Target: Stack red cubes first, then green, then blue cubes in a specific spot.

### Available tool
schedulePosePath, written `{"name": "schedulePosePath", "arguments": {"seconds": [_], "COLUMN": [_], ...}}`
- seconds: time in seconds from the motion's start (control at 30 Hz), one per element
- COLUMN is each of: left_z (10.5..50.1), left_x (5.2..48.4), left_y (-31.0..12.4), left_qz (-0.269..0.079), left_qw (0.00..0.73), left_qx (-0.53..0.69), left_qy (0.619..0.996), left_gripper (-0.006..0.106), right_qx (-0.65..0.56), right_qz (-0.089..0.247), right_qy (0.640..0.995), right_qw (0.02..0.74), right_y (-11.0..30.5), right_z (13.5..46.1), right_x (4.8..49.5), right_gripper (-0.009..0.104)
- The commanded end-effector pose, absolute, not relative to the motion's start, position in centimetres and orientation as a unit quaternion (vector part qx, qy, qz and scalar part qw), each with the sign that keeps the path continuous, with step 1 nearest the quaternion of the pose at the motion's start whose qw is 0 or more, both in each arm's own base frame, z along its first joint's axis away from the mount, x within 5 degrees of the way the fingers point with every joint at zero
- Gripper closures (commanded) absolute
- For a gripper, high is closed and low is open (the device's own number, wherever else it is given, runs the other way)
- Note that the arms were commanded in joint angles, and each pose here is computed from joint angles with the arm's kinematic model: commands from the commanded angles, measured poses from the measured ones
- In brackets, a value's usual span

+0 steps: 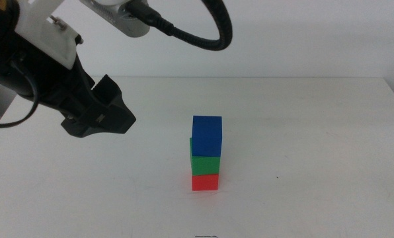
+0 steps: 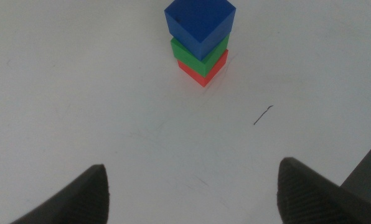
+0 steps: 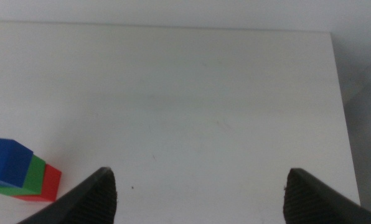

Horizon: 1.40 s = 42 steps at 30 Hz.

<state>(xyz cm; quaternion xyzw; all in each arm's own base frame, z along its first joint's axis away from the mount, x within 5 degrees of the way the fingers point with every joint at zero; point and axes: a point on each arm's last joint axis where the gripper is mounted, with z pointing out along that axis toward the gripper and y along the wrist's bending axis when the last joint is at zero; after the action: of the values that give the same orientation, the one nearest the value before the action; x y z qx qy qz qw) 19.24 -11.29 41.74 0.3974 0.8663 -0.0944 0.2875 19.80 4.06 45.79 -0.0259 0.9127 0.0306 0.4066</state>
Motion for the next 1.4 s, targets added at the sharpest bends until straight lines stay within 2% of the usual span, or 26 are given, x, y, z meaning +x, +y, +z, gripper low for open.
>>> {"name": "schedulePosePath", "arguments": {"seconds": [0.0,0.4,0.47,0.57,0.7,0.77,0.9,1.0,1.37], "left_z": [42.7,43.4,44.1,45.5,46.4,46.4,45.6,44.7,43.9], "left_x": [18.1,17.2,16.8,16.3,15.3,14.7,13.1,12.0,11.3], "left_y": [-10.9,-10.4,-9.6,-7.5,-4.6,-3.2,-1.3,-0.4,0.0], "left_qz": [-0.103,-0.1,-0.089,-0.07,-0.058,-0.027,0.025,0.03,0.025], "left_qw": [0.282,0.3,0.33,0.429,0.58,0.653,0.739,0.759,0.756], "left_qx": [0.402,0.4,0.383,0.308,0.185,0.143,0.091,0.048,0.02], "left_qy": [0.865,0.86,0.858,0.846,0.791,0.744,0.667,0.649,0.654], "left_gripper": [0.01,0.01,0.01,0.01,0.01,0.01,0.01,0.01,0.01], "right_qx": [-0.028,-0.024,-0.024,-0.024,-0.024,-0.024,-0.024,-0.024,-0.024], "right_qz": [0.033,0.033,0.033,0.033,0.031,0.031,0.031,0.031,0.031], "right_qy": [0.884,0.884,0.884,0.884,0.884,0.884,0.884,0.884,0.884], "right_qw": [0.465,0.465,0.465,0.465,0.466,0.466,0.466,0.466,0.466], "right_y": [3.6,3.6,3.6,3.6,3.5,3.5,3.5,3.5,3.5], "right_z": [47.5,47.5,47.5,47.5,47.5,47.5,47.5,47.5,47.5], "right_x": [19.1,18.9,18.9,18.9,18.9,18.9,18.9,18.9,18.9], "right_gripper": [0.02,0.02,0.02,0.02,0.02,0.02,0.02,0.02,0.02]}}
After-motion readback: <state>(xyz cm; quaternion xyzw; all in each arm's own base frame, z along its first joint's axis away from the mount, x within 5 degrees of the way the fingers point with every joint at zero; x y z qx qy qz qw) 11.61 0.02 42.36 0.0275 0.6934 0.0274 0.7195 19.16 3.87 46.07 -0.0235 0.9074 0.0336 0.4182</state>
